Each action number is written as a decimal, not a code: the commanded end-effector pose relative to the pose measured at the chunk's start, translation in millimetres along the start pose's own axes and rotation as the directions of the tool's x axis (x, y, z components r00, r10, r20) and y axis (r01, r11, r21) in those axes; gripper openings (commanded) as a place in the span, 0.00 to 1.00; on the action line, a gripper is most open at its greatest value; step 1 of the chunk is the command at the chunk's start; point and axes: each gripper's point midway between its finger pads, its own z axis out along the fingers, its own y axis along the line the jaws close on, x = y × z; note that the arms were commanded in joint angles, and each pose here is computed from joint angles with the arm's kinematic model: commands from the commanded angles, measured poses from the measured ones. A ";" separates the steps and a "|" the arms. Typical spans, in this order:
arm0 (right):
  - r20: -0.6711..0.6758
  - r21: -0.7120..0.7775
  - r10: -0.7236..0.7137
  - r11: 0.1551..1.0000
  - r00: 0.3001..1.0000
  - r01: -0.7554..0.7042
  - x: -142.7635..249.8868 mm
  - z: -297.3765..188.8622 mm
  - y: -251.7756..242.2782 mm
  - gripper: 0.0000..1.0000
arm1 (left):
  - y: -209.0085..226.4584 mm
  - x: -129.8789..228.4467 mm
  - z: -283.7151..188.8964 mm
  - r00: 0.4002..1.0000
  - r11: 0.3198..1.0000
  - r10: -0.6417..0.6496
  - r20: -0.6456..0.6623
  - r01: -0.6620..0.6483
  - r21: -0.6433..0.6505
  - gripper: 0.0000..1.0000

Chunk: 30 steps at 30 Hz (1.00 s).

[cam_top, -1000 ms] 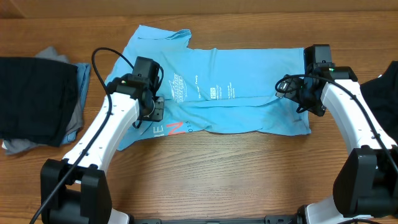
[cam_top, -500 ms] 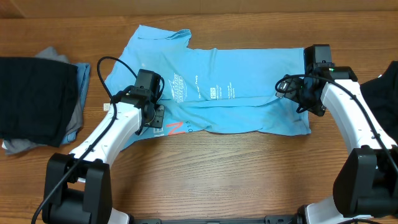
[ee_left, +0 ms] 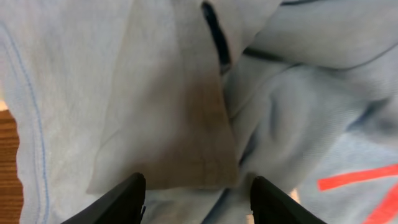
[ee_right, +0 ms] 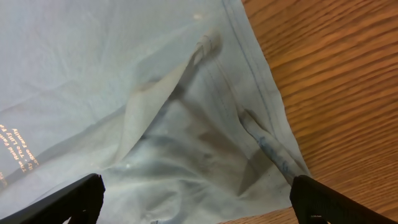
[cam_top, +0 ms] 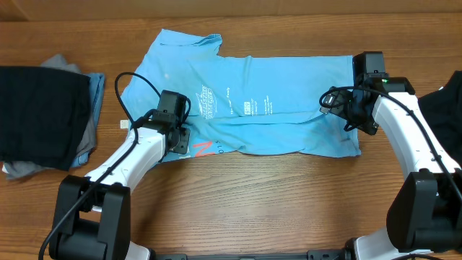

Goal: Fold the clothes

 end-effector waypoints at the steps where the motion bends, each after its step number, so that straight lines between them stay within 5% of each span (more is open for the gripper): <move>1: 0.026 -0.005 -0.002 1.000 1.000 0.002 -8.7 -4.3 2.6 1.00 | 6.7 1.6 4.5 1.000 0.999 0.018 0.002 -0.018 -0.051 0.58; 6: 0.026 -0.005 -0.002 1.000 1.000 0.002 -8.7 -4.3 2.5 1.00 | 6.4 -5.2 4.7 0.999 0.999 0.012 0.031 -0.010 -0.050 0.46; 18: 0.026 -0.005 -0.002 1.000 1.000 0.002 -8.7 -4.3 2.6 1.00 | 3.9 -3.7 14.0 1.000 0.999 0.015 0.019 -0.014 -0.047 0.42; 21: 0.026 -0.005 -0.002 1.000 1.000 0.002 -8.7 -4.3 2.5 1.00 | 3.0 0.6 20.0 1.000 0.999 0.020 -0.003 -0.020 -0.049 0.30; 24: 0.026 -0.005 -0.002 1.000 1.000 0.002 -8.7 -4.3 2.6 1.00 | 3.7 1.2 20.0 1.000 0.998 0.021 -0.006 -0.021 -0.053 0.04; 30: 0.026 -0.005 -0.001 1.000 1.000 0.001 -8.7 -4.3 2.5 1.00 | 18.9 -10.2 4.7 0.999 0.991 0.026 -0.022 -0.029 -0.130 0.04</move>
